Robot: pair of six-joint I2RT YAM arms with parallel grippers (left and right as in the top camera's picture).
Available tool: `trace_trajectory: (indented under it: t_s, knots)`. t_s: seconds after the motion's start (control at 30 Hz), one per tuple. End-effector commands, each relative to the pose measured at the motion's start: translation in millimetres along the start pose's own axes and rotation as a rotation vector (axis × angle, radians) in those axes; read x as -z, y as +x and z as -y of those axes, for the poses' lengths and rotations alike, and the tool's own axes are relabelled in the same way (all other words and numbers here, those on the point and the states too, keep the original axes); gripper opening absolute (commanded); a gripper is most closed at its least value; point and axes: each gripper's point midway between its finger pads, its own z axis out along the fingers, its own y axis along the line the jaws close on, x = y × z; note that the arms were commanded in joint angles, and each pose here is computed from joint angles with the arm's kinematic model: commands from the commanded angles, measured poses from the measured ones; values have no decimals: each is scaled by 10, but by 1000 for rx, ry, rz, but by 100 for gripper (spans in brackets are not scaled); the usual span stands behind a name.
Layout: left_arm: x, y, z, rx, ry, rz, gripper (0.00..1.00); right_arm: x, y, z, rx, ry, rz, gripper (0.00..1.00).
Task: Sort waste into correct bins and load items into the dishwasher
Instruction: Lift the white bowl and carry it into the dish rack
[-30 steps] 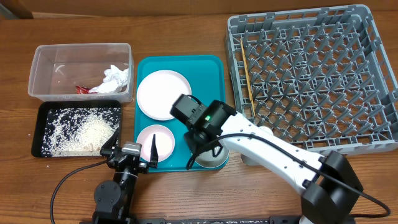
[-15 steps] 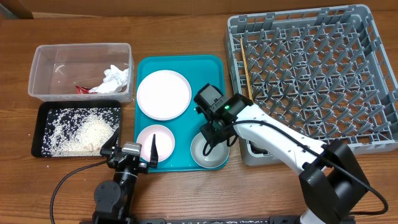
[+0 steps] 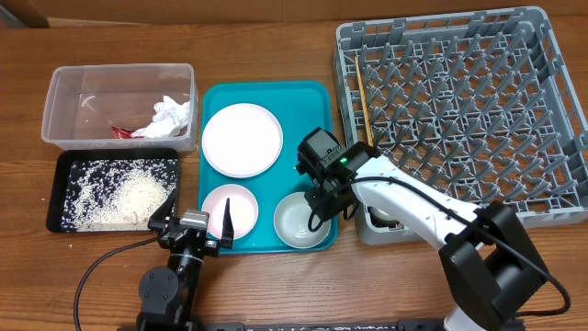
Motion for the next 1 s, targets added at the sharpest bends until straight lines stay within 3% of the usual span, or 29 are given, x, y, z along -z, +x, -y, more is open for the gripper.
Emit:
trace_trajectory:
  t_s: [0.0, 0.2, 0.37, 0.53, 0.63, 0.77, 0.97]
  knots:
    - [3, 1, -28, -18, -14, 4, 100, 69, -77, -85, -32, -48, 14, 4]
    - [3, 1, -28, -18, -14, 4, 100, 640, -440, 73, -148, 78, 138, 4]
    - [3, 0, -28, -18, -14, 4, 100, 1576, -818, 408, -360, 278, 398, 4]
    - [3, 1, -28, -18, -14, 4, 100, 2423, -997, 543, -393, 367, 625, 4]
    - [3, 1, -28, -18, -14, 4, 100, 2820, -824, 1006, -570, 657, 740, 4]
    - [3, 1, -28, -18, -14, 4, 100, 3237, -213, 1563, -855, 1101, 849, 4]
    - [3, 0, -28, -18, -14, 4, 100, 2881, 42, 1832, -965, 1092, 665, 4]
